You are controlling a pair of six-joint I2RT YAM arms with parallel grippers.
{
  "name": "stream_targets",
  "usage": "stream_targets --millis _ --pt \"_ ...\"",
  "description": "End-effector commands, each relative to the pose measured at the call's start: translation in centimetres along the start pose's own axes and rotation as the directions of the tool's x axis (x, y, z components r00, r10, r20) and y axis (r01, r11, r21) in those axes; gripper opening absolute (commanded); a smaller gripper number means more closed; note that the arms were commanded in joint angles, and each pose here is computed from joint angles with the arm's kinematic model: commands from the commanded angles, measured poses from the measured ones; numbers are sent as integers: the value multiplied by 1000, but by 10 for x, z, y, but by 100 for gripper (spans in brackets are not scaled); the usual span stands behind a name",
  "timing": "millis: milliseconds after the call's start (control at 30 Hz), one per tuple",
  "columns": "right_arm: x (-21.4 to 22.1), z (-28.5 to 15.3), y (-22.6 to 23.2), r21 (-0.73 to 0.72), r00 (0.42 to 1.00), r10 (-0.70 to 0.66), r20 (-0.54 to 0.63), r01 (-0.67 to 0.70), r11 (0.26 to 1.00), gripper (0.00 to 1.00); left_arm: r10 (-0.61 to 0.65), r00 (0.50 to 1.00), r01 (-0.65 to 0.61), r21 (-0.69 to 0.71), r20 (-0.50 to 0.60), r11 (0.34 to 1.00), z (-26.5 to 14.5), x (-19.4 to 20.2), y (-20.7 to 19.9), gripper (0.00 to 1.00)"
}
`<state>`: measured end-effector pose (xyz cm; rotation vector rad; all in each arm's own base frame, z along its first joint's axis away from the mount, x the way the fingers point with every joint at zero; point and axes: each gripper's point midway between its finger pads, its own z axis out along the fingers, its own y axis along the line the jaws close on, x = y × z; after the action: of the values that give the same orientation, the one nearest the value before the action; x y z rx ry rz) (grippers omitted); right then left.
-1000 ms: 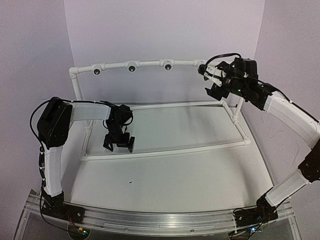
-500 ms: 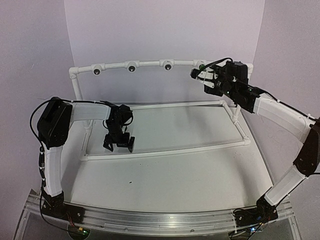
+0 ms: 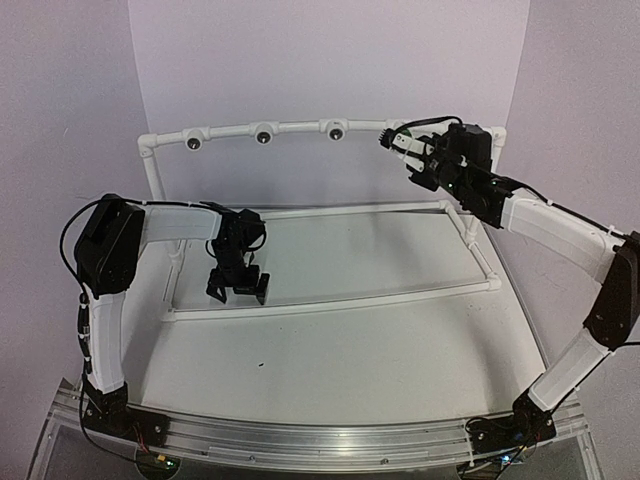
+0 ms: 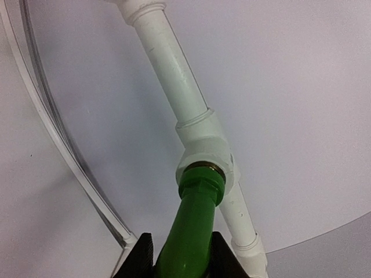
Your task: Install the water faucets
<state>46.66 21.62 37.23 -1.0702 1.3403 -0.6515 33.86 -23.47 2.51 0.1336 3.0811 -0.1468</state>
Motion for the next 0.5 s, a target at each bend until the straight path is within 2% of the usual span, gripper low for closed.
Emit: stream_targets --millis 0,233,367,467 --pt "-1 2 10 -30 975 222 -4 -222 975 25 -3 1000 3 11 6 1000 -6 0 -4 99" --pt "-8 -1 20 -106 857 515 -10 -513 852 20 -2 1000 2 10 -2 1000 -5 2 -4 99" --pt "-19 -5 24 -170 721 693 -11 -684 709 16 2 1000 -2 7 -5 1000 -5 2 -3 99" --pt "-28 -7 26 -217 591 806 -28 -791 572 15 4 1000 -4 4 -8 1000 -5 2 -3 99"
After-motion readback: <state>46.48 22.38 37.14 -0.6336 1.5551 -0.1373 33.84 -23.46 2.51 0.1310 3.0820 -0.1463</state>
